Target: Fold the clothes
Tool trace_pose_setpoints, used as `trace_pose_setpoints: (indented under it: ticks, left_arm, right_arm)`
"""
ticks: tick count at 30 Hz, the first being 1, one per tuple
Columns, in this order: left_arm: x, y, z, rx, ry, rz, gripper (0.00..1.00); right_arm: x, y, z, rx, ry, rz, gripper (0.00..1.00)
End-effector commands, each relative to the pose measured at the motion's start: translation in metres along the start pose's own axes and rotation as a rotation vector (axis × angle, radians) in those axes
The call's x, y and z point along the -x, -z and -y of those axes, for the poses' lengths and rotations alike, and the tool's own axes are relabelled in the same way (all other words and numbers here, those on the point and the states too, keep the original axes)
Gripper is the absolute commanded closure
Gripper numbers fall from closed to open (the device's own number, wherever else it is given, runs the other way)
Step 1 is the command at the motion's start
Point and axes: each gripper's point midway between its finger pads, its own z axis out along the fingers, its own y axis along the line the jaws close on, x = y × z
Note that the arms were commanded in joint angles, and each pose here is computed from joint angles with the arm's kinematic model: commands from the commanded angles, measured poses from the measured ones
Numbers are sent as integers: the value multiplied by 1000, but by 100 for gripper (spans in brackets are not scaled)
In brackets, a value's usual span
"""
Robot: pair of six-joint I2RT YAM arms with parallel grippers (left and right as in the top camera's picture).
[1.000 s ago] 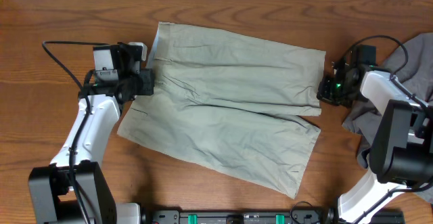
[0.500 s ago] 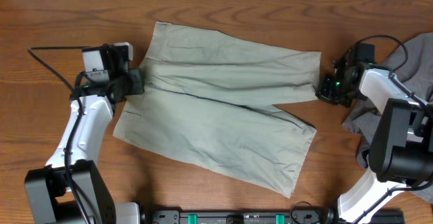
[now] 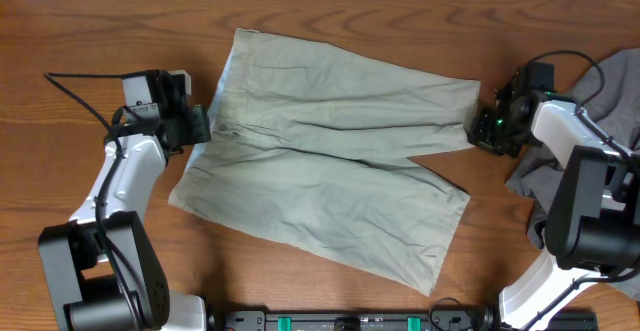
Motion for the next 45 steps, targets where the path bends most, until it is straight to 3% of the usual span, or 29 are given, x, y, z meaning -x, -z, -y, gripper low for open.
trace_pose_setpoints:
  ticks: [1, 5, 10, 16, 19, 29, 30, 33, 36, 43, 45]
  left_arm:
    - [1, 1, -3, 13, 27, 2, 43]
    - [-6, 1, 2, -17, 41, -27, 41]
    - [-6, 1, 6, -36, 34, -25, 40]
    - [33, 9, 45, -268, -16, 134, 45]
    - [37, 11, 53, -311, -27, 150, 46]
    - [-6, -34, 65, -356, -31, -19, 46]
    - [-13, -42, 68, -363, -32, -44, 46]
    - [-16, -46, 71, -366, -36, -53, 46]
    - [-14, -46, 71, -367, -39, -43, 46]
    - [-13, -46, 71, -366, -40, -41, 46]
    - [-13, -46, 70, -363, -40, -41, 46]
  right_arm:
    - [-32, -30, 49, -195, -15, -105, 66]
    - [-24, -24, 43, -135, -3, -85, 65]
    - [14, 15, 35, 13, -17, 42, 61]
    - [44, 61, 3, 283, 60, 161, 59]
    - [44, 65, -21, 402, 170, 175, 57]
    - [16, 50, -40, 393, 249, 79, 58]
    - [11, 48, -41, 386, 248, 60, 65]
    - [1, 44, -41, 358, 254, 20, 70]
    - [-10, 37, -33, 267, 261, -25, 82]
    - [-23, 34, -37, 258, 330, -64, 99]
    - [-33, 35, -35, 261, 365, -100, 99]
